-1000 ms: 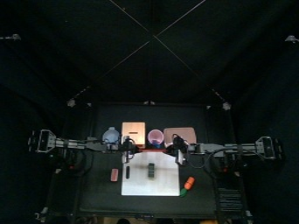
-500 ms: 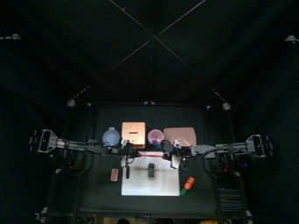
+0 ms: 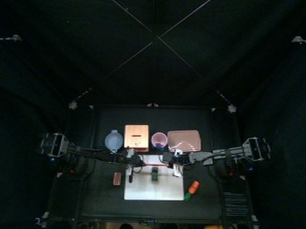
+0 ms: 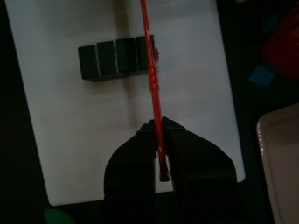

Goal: Cut the sushi into 4 pieces with the knife
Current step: Cut the sushi into 4 pieces

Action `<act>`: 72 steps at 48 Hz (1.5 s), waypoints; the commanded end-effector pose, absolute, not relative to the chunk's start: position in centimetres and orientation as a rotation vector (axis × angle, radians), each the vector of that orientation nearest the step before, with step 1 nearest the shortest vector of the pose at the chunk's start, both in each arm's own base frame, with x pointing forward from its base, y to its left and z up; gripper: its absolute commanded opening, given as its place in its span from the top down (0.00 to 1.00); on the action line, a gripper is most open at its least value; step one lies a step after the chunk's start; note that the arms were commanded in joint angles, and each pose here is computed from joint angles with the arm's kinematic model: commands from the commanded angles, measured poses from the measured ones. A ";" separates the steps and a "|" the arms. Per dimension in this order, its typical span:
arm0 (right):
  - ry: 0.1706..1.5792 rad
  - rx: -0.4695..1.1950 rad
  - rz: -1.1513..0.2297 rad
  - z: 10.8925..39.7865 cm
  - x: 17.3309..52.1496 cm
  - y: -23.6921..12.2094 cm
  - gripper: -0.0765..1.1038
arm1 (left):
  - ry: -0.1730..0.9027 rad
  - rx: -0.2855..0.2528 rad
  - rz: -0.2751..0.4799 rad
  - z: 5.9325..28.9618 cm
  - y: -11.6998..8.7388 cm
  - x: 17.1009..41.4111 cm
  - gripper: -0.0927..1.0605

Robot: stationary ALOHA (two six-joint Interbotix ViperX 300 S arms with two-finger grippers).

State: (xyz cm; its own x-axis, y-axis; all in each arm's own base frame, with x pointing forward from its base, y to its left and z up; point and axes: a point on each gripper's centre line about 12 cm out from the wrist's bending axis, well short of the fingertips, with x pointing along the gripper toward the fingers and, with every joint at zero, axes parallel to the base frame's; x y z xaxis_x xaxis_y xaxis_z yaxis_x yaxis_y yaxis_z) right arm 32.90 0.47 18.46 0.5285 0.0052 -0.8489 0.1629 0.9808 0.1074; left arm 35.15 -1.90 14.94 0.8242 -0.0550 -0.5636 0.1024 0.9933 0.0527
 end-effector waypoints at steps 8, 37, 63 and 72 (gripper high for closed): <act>1.041 0.184 -0.089 17.6 33.2 1.0 0.77 | 0.603 0.086 -0.100 14.3 -2.6 36.7 0.68; 1.094 0.205 -0.081 15.1 33.8 1.8 0.77 | 0.651 0.081 -0.104 12.5 -2.9 37.0 0.68; 1.071 0.205 -0.060 15.7 34.4 2.6 0.77 | 0.648 0.076 -0.127 12.6 -4.1 36.9 0.68; 1.058 0.202 -0.049 16.1 34.7 3.0 0.77 | 0.646 0.075 -0.133 12.6 -4.4 37.0 0.68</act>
State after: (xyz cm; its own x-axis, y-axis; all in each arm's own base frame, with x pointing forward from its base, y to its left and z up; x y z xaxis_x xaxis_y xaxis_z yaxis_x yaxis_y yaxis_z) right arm 33.84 2.91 14.90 0.4484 0.0528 -0.8923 0.1387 0.9821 0.1278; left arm 36.35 -3.79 11.92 0.7757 -0.0875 -0.6250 0.1348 0.9905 0.0287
